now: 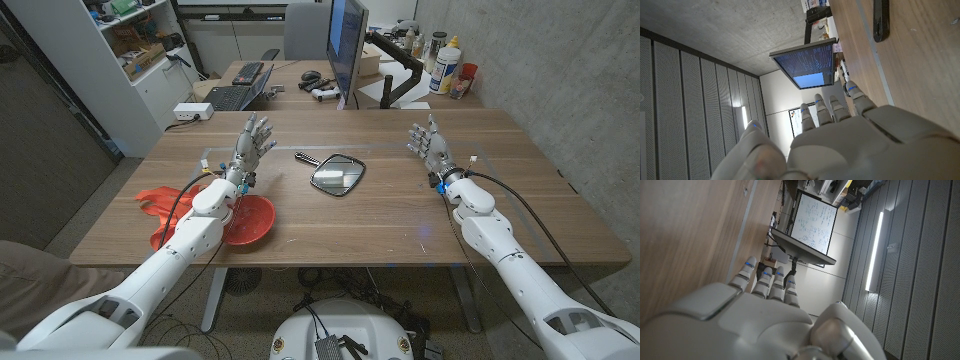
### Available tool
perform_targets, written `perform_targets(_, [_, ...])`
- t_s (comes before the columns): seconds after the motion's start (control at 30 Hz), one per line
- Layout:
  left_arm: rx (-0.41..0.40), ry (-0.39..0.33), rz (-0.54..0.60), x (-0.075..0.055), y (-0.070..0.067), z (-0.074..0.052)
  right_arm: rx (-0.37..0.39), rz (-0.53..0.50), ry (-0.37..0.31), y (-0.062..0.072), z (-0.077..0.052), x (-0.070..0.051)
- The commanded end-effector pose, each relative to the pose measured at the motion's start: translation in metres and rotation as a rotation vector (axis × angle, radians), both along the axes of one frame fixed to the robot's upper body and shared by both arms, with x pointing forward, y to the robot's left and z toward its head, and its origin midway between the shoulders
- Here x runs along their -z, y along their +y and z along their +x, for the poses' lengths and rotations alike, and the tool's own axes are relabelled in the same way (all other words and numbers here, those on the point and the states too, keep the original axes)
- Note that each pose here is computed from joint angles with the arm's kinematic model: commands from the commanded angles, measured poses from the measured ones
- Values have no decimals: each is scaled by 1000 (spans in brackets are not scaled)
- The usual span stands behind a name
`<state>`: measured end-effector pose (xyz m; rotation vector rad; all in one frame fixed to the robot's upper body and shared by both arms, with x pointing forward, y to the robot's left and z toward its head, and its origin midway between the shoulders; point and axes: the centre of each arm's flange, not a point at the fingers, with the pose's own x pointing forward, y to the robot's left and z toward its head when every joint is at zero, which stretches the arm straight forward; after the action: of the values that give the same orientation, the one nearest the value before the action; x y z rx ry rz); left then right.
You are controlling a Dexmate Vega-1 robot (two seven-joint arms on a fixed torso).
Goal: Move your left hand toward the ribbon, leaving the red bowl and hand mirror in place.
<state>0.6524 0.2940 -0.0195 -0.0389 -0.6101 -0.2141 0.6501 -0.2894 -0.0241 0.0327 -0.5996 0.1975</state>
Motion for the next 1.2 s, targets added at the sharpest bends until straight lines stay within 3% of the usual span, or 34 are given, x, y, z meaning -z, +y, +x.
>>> perform_targets(0.03, [16,-34,9,-6,-1,-13,10,5,6,-3,1,3])
perform_targets(0.6, [-47,-66,56,-4,18,-39,26,10,-13,-2,-4,2])
perform_targets(0.83, [-62,-79,7,-9,25,-35,50,1,-16,-4,-11,2])
perform_targets(1.2, [-66,-84,2,-15,23,-39,55,-18,9,-9,-19,8])
